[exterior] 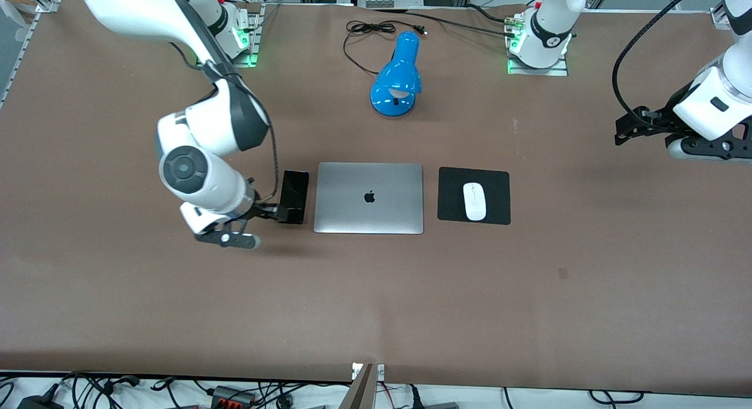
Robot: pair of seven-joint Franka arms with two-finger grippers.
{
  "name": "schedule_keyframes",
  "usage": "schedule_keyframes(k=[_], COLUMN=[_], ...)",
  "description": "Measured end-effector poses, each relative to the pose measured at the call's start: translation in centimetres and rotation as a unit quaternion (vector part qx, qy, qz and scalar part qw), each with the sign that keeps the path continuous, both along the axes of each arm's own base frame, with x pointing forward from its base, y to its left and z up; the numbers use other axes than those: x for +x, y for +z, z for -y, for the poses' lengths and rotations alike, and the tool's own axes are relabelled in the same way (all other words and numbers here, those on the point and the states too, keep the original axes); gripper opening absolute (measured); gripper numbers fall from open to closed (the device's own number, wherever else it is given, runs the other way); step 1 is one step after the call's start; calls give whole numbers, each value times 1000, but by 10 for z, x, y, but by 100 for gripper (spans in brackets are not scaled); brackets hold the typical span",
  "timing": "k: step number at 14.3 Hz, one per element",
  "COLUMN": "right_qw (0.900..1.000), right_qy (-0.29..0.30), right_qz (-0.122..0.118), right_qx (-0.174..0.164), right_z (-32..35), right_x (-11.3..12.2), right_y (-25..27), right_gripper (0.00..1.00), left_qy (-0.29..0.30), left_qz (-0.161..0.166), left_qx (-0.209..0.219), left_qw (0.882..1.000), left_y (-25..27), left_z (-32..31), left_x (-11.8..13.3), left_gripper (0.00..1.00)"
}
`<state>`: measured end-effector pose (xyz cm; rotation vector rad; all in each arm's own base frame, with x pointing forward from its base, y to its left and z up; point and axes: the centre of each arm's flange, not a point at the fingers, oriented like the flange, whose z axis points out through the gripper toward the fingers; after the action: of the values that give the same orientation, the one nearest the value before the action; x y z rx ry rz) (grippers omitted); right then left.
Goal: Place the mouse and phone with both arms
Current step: 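Carry the black phone beside the laptop with the right gripper, then open the right gripper and draw it back from the phone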
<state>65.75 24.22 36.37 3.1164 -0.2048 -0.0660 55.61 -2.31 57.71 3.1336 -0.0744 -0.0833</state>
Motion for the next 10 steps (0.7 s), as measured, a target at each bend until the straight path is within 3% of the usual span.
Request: schedule_keyframes(k=[4,10], right_qw=[1000,999], right_qy=[3,17], right_qz=[11,36], right_qx=[-3,-7], right_z=[41,117], right_x=[16,15], right_y=[42,124], right_gripper=[100,100], left_qy=[-2,-2], left_qz=[5,-2], left_qx=[7,7], left_qw=[1000,1000], left_y=[4,5], left_z=[-1,-1], left_x=[1,-1], left_gripper=[100,100])
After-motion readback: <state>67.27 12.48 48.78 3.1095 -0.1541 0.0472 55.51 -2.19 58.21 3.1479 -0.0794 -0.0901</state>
